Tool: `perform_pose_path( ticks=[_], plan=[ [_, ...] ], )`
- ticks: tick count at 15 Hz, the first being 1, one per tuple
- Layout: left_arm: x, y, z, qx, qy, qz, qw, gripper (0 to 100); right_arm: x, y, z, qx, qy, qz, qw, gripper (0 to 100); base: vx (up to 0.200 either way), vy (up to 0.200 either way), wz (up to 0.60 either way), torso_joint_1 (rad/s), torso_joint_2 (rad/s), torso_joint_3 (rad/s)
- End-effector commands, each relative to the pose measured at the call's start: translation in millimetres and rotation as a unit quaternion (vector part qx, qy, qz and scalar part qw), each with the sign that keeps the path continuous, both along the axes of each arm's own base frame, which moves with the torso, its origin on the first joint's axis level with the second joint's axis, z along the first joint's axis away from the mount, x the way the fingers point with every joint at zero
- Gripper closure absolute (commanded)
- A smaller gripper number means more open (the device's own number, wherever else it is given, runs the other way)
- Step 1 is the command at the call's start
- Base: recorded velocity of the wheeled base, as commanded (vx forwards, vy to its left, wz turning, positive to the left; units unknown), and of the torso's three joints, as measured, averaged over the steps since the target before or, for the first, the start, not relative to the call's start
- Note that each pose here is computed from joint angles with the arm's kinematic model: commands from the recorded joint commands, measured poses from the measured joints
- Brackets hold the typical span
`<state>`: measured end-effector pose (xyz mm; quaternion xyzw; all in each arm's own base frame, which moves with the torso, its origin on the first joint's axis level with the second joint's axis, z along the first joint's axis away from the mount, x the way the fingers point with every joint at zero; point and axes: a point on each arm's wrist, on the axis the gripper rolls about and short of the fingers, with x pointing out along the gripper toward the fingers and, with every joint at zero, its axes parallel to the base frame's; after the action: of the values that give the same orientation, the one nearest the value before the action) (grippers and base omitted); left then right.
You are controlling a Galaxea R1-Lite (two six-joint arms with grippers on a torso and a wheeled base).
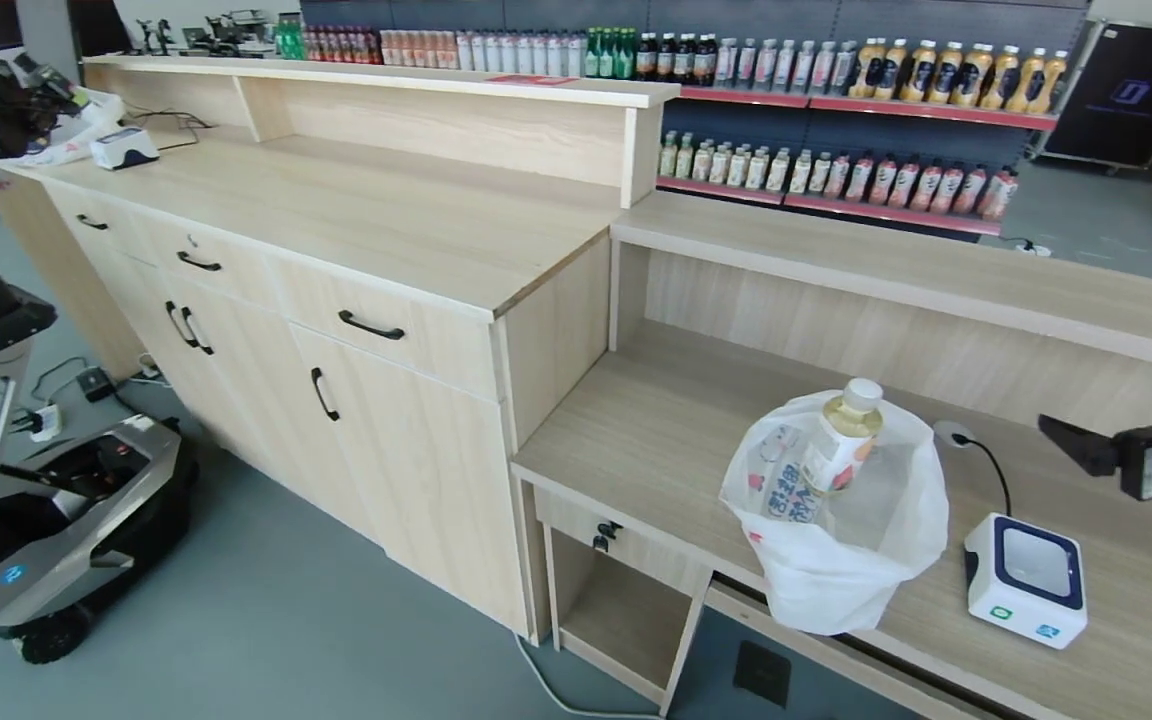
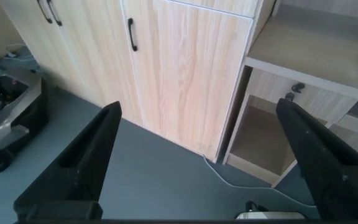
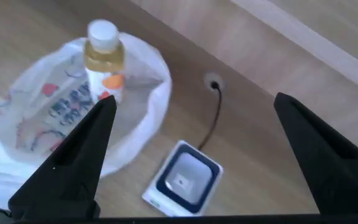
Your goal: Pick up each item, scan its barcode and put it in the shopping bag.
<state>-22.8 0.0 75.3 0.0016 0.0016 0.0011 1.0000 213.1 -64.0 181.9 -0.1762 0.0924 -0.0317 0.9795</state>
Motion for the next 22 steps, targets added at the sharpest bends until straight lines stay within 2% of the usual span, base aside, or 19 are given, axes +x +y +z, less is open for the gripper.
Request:
perform_pose_path(
  ticks=[1, 3, 5, 6, 7, 9, 10, 11, 15, 22],
  plan=[
    [0, 0.0, -0.1, 0.000, 0.000, 0.000, 1.0000, 0, -80, -1, 33, -0.030, -0.043, -0.144, 0.988, 0, 0.000, 0.000, -0.60, -0.154, 0.34, 0.159],
    [0, 0.0, -0.1, 0.000, 0.000, 0.000, 1.0000, 0, -89, -6, 30, -0.015, -0.027, -0.265, 0.964, 0, 0.000, 0.000, -0.60, -0.183, 0.35, 0.156],
    [0, 0.0, -0.1, 0.000, 0.000, 0.000, 1.0000, 0, -82, -13, 23, -0.009, -0.006, -0.324, 0.946, 0, 0.000, 0.000, -0.60, -0.195, 0.35, 0.163],
    [0, 0.0, -0.1, 0.000, 0.000, 0.000, 1.0000, 0, -75, -18, 14, 0.008, 0.013, -0.374, 0.927, 0, 0.000, 0.000, -0.60, -0.193, 0.35, 0.168],
    [0, 0.0, -0.1, 0.000, 0.000, 0.000, 1.0000, 0, -66, -22, 9, 0.019, 0.018, -0.379, 0.925, 0, 0.000, 0.000, -0.60, -0.193, 0.37, 0.178],
    [0, 0.0, -0.1, 0.000, 0.000, 0.000, 1.0000, 0, -28, -46, -3, 0.081, -0.005, -0.344, 0.936, 0, 0.000, 0.000, 0.00, -0.146, 0.28, 0.129],
    [0, 0.0, -0.1, 0.000, 0.000, 0.000, 1.0000, 0, -22, -58, -8, 0.093, -0.006, -0.309, 0.946, 0, 0.000, 0.000, 0.00, -0.046, 0.08, 0.046],
    [0, 0.0, -0.1, 0.000, 0.000, 0.001, 1.0000, 0, -14, -66, -17, 0.092, 0.008, -0.268, 0.959, 0, 0.000, 0.000, 0.00, -0.022, 0.06, 0.027],
    [0, 0.0, -0.1, 0.000, 0.000, 0.000, 1.0000, 0, -6, -73, -38, 0.107, 0.027, -0.230, 0.967, 0, 0.000, 0.000, 0.00, 0.000, 0.00, 0.000],
    [0, 0.0, -0.1, 0.000, 0.000, 0.000, 1.0000, 0, -27, -67, -14, 0.030, 0.000, -0.216, 0.976, 0, 0.000, 0.000, 0.00, 0.000, 0.00, 0.000]
  ],
)
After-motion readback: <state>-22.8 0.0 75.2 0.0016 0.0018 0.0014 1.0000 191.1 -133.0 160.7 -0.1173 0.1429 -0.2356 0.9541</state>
